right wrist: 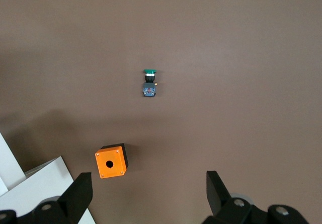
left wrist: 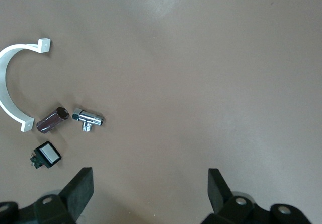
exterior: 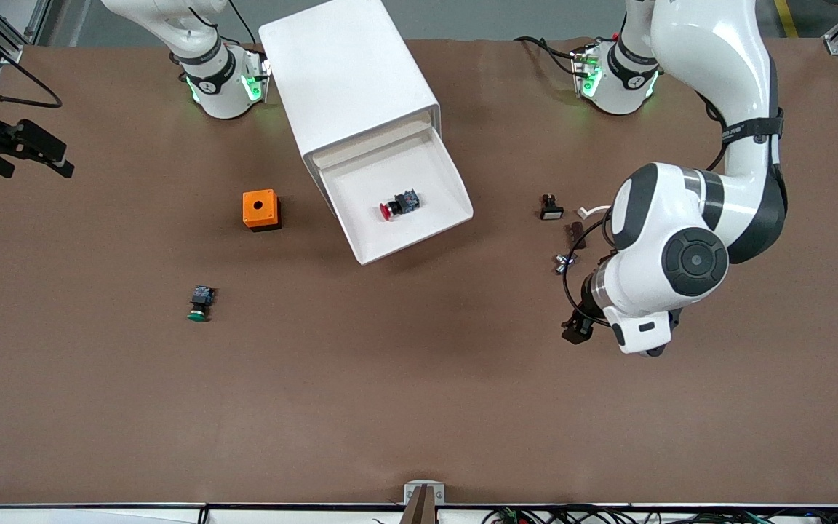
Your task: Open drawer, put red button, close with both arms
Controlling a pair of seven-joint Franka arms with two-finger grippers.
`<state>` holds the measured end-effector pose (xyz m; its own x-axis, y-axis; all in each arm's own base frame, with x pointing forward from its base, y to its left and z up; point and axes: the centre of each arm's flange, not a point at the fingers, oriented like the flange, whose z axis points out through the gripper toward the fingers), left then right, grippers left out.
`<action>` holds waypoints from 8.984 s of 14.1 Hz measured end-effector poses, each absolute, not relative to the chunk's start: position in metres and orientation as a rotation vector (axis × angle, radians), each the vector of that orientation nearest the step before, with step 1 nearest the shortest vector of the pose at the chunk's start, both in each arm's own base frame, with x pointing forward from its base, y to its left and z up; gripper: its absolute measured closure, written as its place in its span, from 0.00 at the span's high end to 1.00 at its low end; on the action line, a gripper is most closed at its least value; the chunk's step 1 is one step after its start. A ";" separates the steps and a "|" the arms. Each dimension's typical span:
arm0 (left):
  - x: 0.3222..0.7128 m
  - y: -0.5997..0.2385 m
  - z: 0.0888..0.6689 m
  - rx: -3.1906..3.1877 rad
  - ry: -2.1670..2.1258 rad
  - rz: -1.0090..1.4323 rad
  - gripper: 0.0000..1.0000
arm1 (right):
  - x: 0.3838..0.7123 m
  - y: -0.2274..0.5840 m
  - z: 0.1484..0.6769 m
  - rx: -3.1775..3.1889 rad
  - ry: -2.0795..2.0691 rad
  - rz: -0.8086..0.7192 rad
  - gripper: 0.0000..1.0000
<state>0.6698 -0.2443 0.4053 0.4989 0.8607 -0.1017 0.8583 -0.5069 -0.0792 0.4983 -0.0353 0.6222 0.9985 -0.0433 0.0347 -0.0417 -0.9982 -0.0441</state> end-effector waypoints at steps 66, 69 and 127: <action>0.659 -0.271 0.373 -3.037 -0.970 -0.028 1.00 | 0.505 -0.032 0.648 -3.117 0.043 -0.058 1.00; 0.670 -0.211 0.424 -3.046 -0.974 -0.071 1.00 | 0.505 -0.032 0.648 -3.117 0.043 -0.058 1.00; 0.527 -0.049 0.656 -3.119 0.091 -0.093 1.00 | 0.509 -0.020 0.648 -3.117 0.007 -0.060 1.00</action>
